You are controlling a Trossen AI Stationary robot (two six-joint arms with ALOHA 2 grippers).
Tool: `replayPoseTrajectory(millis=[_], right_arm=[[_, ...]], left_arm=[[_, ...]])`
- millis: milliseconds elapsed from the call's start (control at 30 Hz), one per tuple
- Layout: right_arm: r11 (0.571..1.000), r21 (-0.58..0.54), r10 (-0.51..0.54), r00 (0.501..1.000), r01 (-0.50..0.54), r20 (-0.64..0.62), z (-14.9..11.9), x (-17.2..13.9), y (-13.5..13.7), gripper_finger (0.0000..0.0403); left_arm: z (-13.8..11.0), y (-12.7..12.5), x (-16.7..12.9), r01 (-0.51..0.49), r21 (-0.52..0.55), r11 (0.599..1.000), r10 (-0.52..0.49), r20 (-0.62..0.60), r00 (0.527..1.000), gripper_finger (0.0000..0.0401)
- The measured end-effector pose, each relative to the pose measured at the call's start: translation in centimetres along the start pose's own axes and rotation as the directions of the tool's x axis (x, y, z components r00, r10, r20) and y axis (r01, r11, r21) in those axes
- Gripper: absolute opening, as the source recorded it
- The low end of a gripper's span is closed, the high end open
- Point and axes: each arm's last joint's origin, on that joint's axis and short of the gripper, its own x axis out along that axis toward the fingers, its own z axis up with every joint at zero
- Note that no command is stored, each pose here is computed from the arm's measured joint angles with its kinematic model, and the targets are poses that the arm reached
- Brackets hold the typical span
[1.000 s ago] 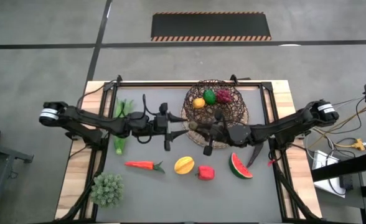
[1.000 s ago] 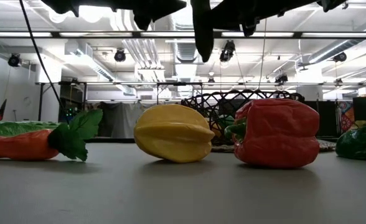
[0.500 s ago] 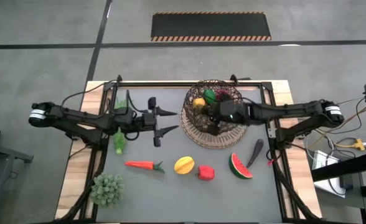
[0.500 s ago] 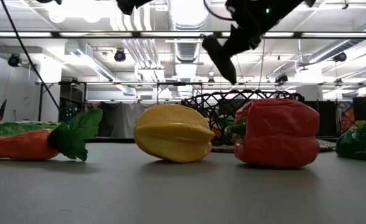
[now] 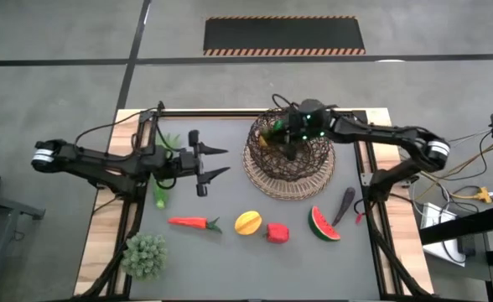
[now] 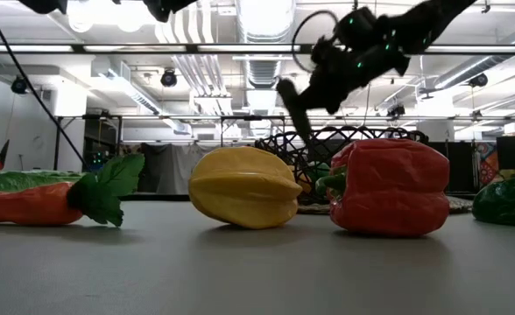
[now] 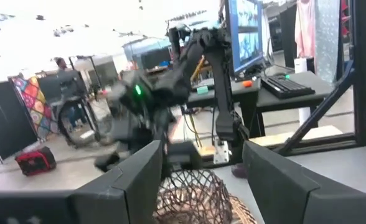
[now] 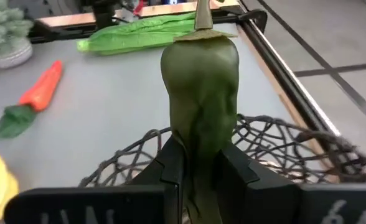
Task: Build produce basket
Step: Put the green chili pepper into the basket
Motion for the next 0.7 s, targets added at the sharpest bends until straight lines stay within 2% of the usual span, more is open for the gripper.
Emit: replayPoseTrajectory(millis=[333, 567, 700], right_arm=[[0.972, 0.190, -0.129, 0.991, 0.136, -0.046, -3.7, 4.1, -0.9, 0.0043], [0.953, 0.266, -0.126, 0.989, 0.142, -0.077, -4.6, 5.0, -0.9, 0.0045], [0.941, 0.300, -0.132, 0.986, 0.156, -0.100, -5.0, 5.3, -1.0, 0.0066]], left_arm=[[-0.6, 0.2, -1.3, -0.015, 0.002, 1.000, 0.015, 0.045, 0.999, 0.0206], [-0.7, 0.3, -1.9, -0.025, 0.011, 1.000, 0.024, 0.065, 0.998, 0.0206], [-0.6, 0.3, -1.9, -0.026, 0.011, 1.000, 0.025, 0.067, 0.997, 0.0206]])
